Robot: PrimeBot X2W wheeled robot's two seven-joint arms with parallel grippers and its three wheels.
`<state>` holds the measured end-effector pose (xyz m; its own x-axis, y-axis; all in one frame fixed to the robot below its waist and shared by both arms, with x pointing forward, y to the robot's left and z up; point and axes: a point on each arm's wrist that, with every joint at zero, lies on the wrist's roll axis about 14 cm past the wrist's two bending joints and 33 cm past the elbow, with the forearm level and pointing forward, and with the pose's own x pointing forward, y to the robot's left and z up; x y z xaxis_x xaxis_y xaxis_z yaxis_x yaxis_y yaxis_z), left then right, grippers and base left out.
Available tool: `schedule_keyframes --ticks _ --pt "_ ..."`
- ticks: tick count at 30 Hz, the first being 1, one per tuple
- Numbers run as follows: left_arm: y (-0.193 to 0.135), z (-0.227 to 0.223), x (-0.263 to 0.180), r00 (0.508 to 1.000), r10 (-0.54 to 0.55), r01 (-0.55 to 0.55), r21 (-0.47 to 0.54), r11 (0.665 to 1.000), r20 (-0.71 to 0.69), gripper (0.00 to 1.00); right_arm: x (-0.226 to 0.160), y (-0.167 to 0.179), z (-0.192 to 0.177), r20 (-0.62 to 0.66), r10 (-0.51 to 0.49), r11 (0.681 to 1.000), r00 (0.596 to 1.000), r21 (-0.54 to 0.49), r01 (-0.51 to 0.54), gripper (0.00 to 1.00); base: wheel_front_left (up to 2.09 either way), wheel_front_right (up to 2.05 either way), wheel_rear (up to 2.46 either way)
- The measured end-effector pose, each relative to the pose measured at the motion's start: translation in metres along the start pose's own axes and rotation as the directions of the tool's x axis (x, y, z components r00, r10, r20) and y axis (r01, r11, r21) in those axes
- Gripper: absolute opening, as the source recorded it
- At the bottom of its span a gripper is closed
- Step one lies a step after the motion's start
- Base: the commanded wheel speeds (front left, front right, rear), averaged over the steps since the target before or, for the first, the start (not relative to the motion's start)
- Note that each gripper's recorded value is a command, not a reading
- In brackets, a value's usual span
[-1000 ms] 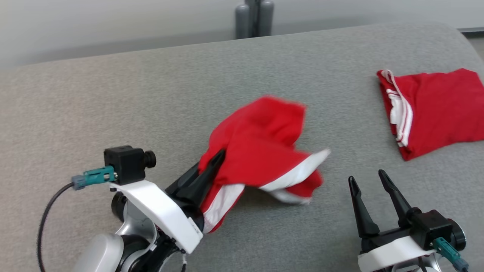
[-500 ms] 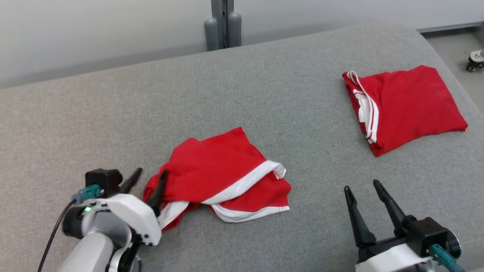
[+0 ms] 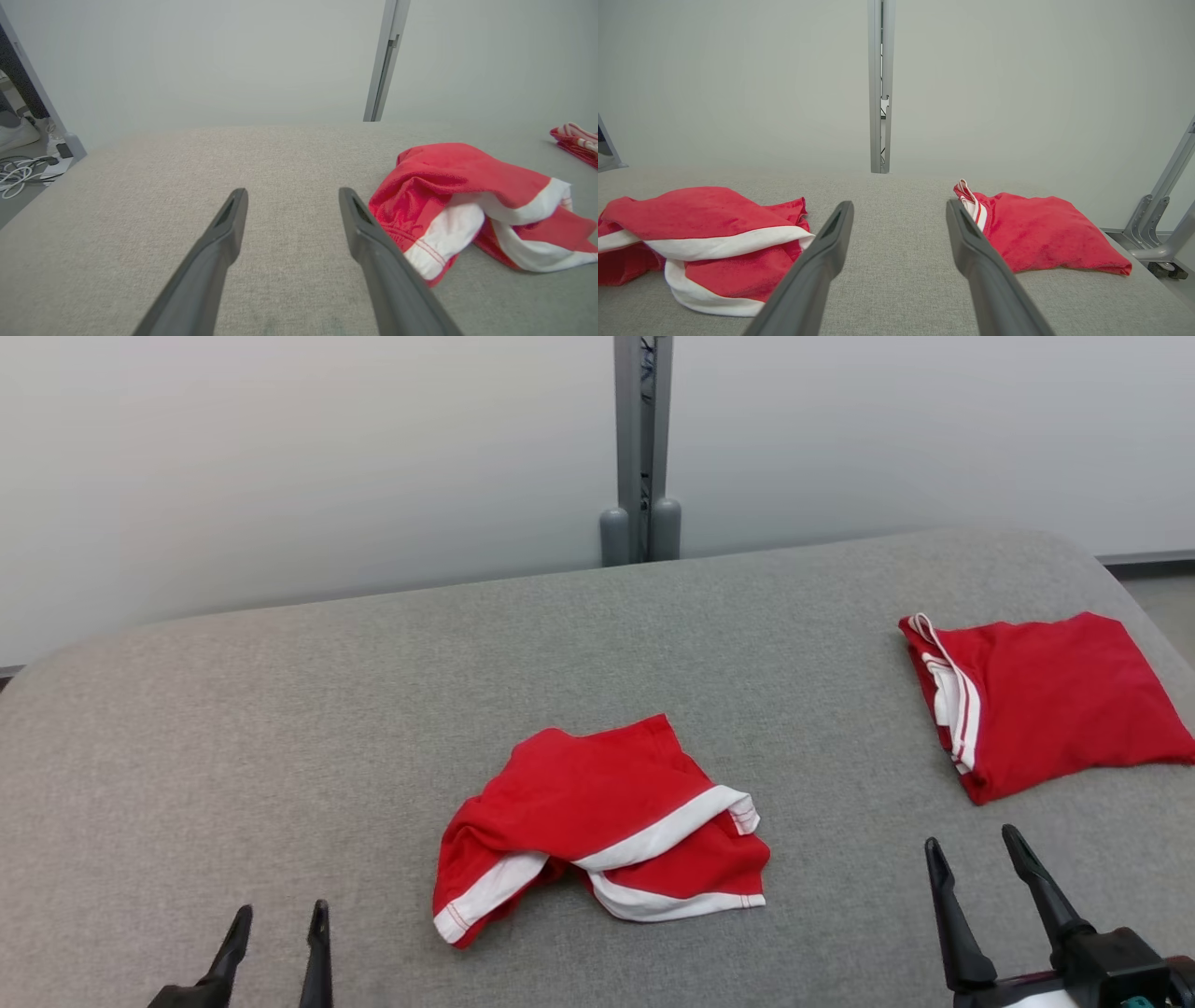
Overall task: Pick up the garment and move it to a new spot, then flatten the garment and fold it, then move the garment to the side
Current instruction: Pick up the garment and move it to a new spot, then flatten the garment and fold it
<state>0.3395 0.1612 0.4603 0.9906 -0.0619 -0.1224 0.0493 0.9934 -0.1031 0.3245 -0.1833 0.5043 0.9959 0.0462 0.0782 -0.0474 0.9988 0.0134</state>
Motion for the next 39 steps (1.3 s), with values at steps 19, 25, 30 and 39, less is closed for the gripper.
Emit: schedule_keyframes --ticks 19,25,30,39 --pt "0.045 0.015 -0.051 0.989 0.097 -0.098 0.002 0.995 0.11 1.0 0.003 0.01 0.003 0.015 0.038 0.999 0.999 0.019 -0.038 1.0 0.0 0.0 0.0" --pt "0.045 0.013 -0.05 0.989 0.097 -0.096 -0.016 0.995 0.111 1.0 0.002 0.011 0.0 0.007 0.039 0.999 0.999 0.023 -0.039 1.0 0.0 0.0 0.0" --pt "0.027 0.003 -0.044 0.996 0.046 -0.038 -0.093 0.995 0.082 1.0 0.003 0.009 -0.002 0.001 0.032 0.999 0.999 0.024 -0.032 1.0 0.0 0.0 0.0" --pt "-0.054 -0.051 -0.022 0.944 -0.25 0.2 -0.233 0.952 -0.213 1.0 0.003 -0.005 -0.007 -0.02 -0.017 0.999 1.0 0.029 0.018 1.0 0.0 0.0 0.0"
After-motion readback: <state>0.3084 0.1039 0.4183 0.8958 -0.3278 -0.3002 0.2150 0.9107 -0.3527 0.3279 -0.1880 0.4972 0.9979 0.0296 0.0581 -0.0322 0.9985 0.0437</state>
